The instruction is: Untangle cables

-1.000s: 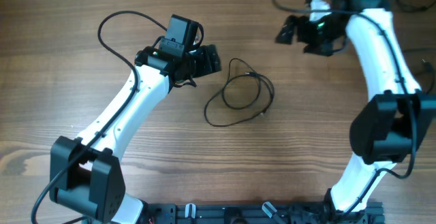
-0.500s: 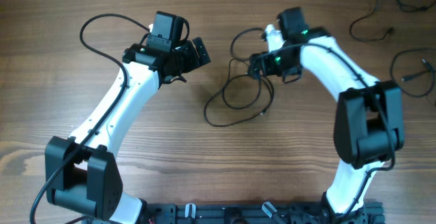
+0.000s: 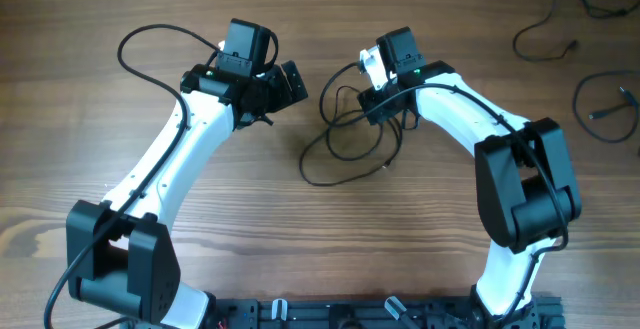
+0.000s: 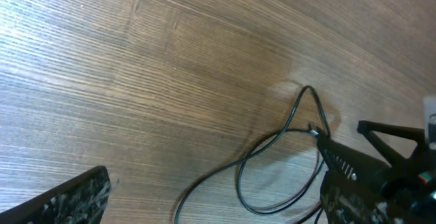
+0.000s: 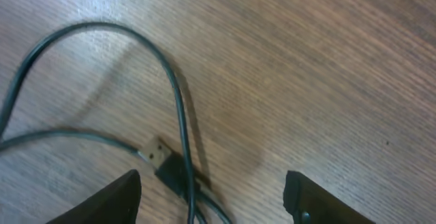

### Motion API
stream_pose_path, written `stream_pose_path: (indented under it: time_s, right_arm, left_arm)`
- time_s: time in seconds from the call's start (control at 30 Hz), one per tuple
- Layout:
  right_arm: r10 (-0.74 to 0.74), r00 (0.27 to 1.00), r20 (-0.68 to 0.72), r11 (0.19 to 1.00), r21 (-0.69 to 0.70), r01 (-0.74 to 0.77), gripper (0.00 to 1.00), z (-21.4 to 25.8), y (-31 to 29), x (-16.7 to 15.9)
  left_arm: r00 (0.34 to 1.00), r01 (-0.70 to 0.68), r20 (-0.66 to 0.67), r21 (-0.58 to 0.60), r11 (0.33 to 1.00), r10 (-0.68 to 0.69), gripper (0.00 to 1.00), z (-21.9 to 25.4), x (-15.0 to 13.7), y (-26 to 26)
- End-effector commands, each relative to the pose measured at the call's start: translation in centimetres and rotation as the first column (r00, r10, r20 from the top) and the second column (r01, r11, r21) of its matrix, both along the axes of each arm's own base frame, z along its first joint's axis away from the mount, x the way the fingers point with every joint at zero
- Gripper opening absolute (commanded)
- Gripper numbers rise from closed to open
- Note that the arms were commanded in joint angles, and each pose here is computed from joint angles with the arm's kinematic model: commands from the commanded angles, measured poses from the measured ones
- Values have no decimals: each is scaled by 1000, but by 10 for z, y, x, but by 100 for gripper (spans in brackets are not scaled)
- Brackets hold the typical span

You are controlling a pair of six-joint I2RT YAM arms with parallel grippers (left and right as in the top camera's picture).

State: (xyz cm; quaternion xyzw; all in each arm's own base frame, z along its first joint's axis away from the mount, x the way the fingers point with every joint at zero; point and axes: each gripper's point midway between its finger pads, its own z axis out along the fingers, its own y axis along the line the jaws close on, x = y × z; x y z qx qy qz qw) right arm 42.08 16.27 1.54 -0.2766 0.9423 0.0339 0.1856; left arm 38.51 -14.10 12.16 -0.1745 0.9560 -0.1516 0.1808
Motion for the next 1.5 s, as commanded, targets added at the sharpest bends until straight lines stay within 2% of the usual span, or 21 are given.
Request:
stream_pose_path:
  time_s: [0.0, 0.37, 0.47, 0.5, 0.53, 0.6, 0.63, 0.67, 0.7, 0.83, 1.0, 1.27, 1.47]
  right_arm:
    - [138, 989, -52, 990, 22, -137, 69, -10, 11, -17]
    - [204, 976, -76, 979, 27, -202, 63, -24, 14, -22]
    - [208, 972, -109, 978, 19, -207, 53, -39, 12, -26]
    - [206, 971, -118, 978, 18, -206, 48, -43, 12, -27]
    - [204, 969, -136, 979, 16, -204, 39, -49, 11, -30]
    - [173, 971, -164, 985, 19, -172, 31, -57, 10, -33]
    - [150, 971, -185, 989, 18, -149, 15, -62, 8, -36]
    - [143, 971, -190, 990, 14, -143, 7, -62, 7, -37]
    - [118, 974, -193, 993, 6, -119, 5, -63, 4, -36]
    - [-118, 984, -136, 991, -85, 108, 4, -54, -25, -17]
    - [-296, 953, -59, 955, -8, 296, 4, -15, -46, 13]
    - [-402, 900, 168, 914, 129, 385, 4, 88, -98, 76]
    - [-463, 839, 287, 884, 223, 412, 4, 130, -131, 112]
  left_arm:
    - [1000, -24, 5, 17, 1000, 24, 100, -1, 4, 5]
    - [1000, -24, 0, 19, 1000, 24, 100, -1, 2, 6]
    - [1000, -24, 0, 19, 1000, 24, 100, -1, 2, 6]
    - [1000, -24, 0, 19, 1000, 24, 100, -1, 2, 6]
    - [1000, -24, 0, 19, 1000, 24, 100, -1, 2, 6]
    - [1000, -24, 0, 19, 1000, 24, 100, -1, 2, 6]
    - [1000, -24, -5, 21, 1000, 24, 100, -2, 1, 6]
    - [1000, -24, -8, 22, 999, 24, 100, -2, 1, 6]
    - [1000, -24, -11, 23, 999, 24, 100, -2, 0, 6]
    - [1000, -24, -14, 24, 999, 24, 100, -3, -1, 7]
    - [999, -23, -25, 27, 999, 24, 100, -4, -3, 7]
    - [999, -23, -25, 27, 999, 24, 100, -4, -3, 7]
    - [999, -24, -25, 27, 999, 24, 100, -4, -3, 7]
